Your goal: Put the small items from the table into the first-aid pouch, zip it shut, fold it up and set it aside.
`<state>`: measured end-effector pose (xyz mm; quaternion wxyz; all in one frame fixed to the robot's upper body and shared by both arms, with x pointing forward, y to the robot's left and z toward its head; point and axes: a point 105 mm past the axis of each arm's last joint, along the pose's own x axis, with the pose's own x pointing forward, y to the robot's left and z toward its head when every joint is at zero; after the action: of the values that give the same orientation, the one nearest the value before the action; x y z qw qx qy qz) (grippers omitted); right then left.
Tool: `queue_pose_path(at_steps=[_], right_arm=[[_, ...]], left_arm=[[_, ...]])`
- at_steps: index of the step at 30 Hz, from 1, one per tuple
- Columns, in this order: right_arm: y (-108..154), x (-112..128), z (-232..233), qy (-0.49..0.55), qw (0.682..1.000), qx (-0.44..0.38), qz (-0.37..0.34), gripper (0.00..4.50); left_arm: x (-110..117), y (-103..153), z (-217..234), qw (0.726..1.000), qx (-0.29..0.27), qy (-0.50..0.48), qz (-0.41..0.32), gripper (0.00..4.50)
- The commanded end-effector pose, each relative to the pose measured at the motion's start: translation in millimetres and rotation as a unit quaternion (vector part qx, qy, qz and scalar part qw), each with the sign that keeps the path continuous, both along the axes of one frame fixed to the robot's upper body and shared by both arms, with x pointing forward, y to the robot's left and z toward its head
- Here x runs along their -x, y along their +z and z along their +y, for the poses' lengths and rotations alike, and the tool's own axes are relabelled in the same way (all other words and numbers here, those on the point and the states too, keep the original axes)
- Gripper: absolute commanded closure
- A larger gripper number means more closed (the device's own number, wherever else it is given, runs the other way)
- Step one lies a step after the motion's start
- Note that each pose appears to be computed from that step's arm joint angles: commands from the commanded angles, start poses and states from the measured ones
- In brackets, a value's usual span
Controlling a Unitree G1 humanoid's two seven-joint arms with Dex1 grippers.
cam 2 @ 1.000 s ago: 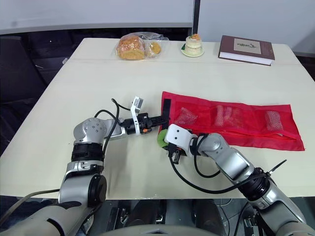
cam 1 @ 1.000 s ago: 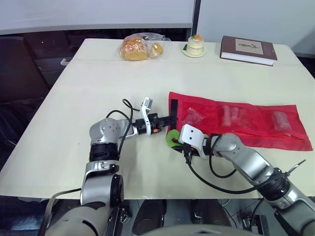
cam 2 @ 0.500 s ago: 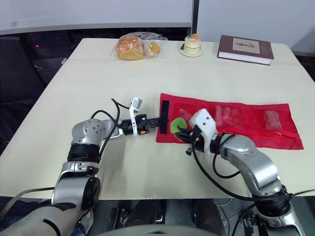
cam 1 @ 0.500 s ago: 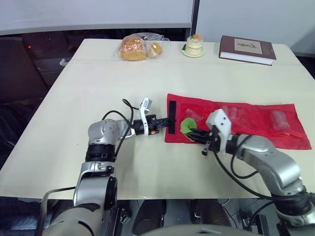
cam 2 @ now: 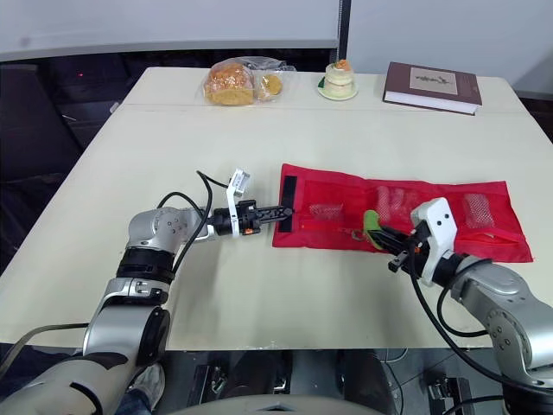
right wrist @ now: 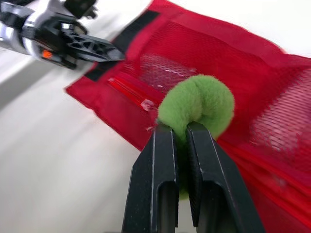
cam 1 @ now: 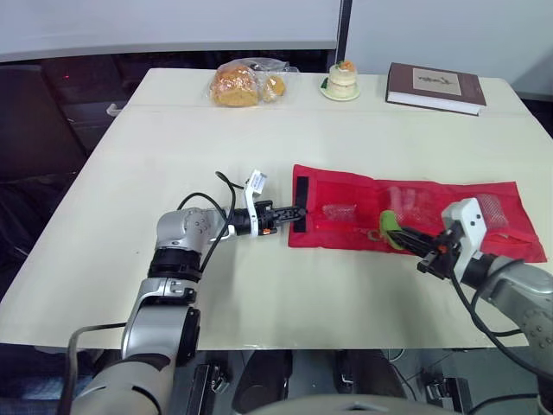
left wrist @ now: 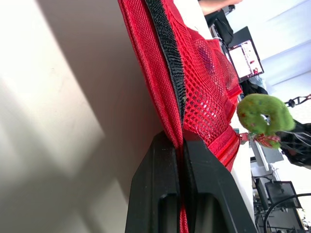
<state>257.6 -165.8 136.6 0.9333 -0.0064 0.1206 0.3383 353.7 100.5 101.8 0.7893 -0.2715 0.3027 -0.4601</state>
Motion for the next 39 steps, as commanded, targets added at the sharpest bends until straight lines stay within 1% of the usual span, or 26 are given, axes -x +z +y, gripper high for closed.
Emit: queue_pose_path(at_steps=[1, 6, 10, 16, 21, 26, 31, 34, 39], right_arm=[[13.9, -4.5, -39.5, -0.083, 0.995, 0.029, -0.039, 4.44], [13.6, -5.2, -70.8, -0.141, 0.988, 0.048, -0.044, 4.44], [13.0, -4.5, -80.4, -0.156, 0.985, 0.058, -0.044, 4.44], [3.0, -3.5, -115.4, -0.222, 0.969, 0.104, -0.028, 4.44], [-7.2, 1.4, -164.7, -0.329, 0.931, 0.160, -0.009, 4.44], [-1.4, 3.6, -202.6, -0.425, 0.883, 0.197, -0.025, 4.44], [8.4, 8.8, -230.1, -0.489, 0.837, 0.239, -0.056, 4.44], [11.9, 9.2, -234.0, -0.496, 0.828, 0.250, -0.072, 4.44], [9.3, 6.8, -230.5, -0.484, 0.834, 0.252, -0.081, 4.44]], left_arm=[[-9.2, -6.6, 31.5, 0.998, -0.042, 0.052, -0.004, 4.50], [-9.1, -8.3, 35.9, 0.997, -0.046, 0.055, -0.006, 4.50], [-9.2, -8.5, 38.1, 0.997, -0.048, 0.057, -0.007, 4.50], [-9.6, -8.5, 43.4, 0.997, -0.053, 0.062, -0.010, 4.50], [-9.5, -9.5, 49.7, 0.996, -0.062, 0.066, -0.011, 4.50], [-7.7, -9.8, 59.3, 0.995, -0.073, 0.072, -0.011, 4.50], [-4.7, -9.7, 77.6, 0.992, -0.085, 0.089, -0.008, 4.50], [0.2, -10.9, 90.1, 0.991, -0.096, 0.098, -0.004, 4.50], [6.9, -10.2, 101.9, 0.989, -0.101, 0.108, 0.000, 4.50]])
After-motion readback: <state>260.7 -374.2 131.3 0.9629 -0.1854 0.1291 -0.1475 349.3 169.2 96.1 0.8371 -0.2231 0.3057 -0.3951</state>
